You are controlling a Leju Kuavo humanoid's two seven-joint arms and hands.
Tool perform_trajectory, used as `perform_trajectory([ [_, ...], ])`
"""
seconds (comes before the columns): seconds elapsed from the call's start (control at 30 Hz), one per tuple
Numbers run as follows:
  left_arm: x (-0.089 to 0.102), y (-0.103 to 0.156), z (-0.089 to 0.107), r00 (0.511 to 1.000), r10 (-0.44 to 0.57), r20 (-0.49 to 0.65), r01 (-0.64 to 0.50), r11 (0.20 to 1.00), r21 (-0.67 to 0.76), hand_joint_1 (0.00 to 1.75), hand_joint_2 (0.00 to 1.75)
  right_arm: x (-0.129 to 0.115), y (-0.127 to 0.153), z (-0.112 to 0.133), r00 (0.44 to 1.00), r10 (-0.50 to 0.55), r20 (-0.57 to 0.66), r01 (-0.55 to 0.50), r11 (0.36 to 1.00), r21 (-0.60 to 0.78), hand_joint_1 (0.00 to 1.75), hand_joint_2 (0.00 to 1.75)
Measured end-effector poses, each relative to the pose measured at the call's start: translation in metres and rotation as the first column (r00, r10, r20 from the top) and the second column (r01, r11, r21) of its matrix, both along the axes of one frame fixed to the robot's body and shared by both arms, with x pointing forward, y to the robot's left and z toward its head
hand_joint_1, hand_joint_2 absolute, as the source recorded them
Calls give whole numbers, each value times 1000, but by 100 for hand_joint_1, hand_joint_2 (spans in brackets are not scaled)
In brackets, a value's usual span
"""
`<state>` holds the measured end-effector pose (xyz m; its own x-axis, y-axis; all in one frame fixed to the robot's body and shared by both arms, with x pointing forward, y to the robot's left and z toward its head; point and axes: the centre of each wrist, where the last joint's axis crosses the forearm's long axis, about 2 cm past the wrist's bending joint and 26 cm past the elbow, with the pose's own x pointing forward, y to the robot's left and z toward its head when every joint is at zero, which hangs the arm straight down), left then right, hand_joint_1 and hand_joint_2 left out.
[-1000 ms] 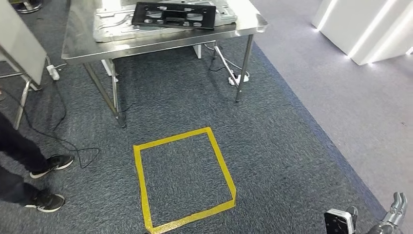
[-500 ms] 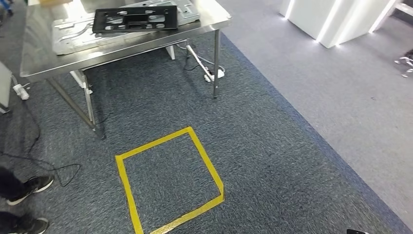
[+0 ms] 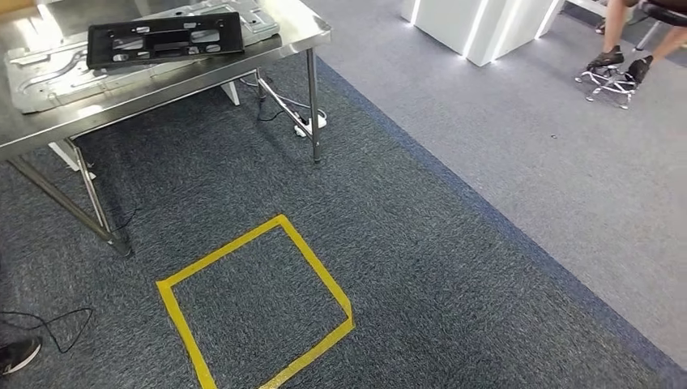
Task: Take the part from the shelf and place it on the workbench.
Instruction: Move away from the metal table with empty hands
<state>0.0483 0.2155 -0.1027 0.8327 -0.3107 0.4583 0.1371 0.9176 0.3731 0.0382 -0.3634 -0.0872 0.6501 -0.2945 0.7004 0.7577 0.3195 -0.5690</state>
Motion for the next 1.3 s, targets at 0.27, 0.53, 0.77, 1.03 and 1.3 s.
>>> perform_trajectory([
  [0.27, 3, -1, 0, 1000, 16, 5, -16, 1000, -2, 0, 0, -4, 21, -9, 992, -89, -90, 101, 985, 139, 0, 0],
  [0.53, 1, -2, 0, 1000, 24, -2, -24, 1000, 0, 0, 0, -6, 44, -15, 977, -69, -202, 125, 953, 277, 0, 0],
  [0.77, 1, -1, 0, 1000, 13, -1, -13, 1000, 5, 0, 0, -3, 80, -18, 949, 136, -286, 5, 897, 443, 0, 0],
  [1.03, -1, -1, 0, 1000, 2, -1, -2, 1000, 9, 0, 0, -2, 112, -19, 913, 304, -274, -108, 825, 554, 0, 0],
  [1.3, 3, 0, 0, 1000, -12, 10, 12, 1000, 11, 0, 0, 2, 122, -18, 853, 481, -201, -285, 753, 593, 0, 0],
])
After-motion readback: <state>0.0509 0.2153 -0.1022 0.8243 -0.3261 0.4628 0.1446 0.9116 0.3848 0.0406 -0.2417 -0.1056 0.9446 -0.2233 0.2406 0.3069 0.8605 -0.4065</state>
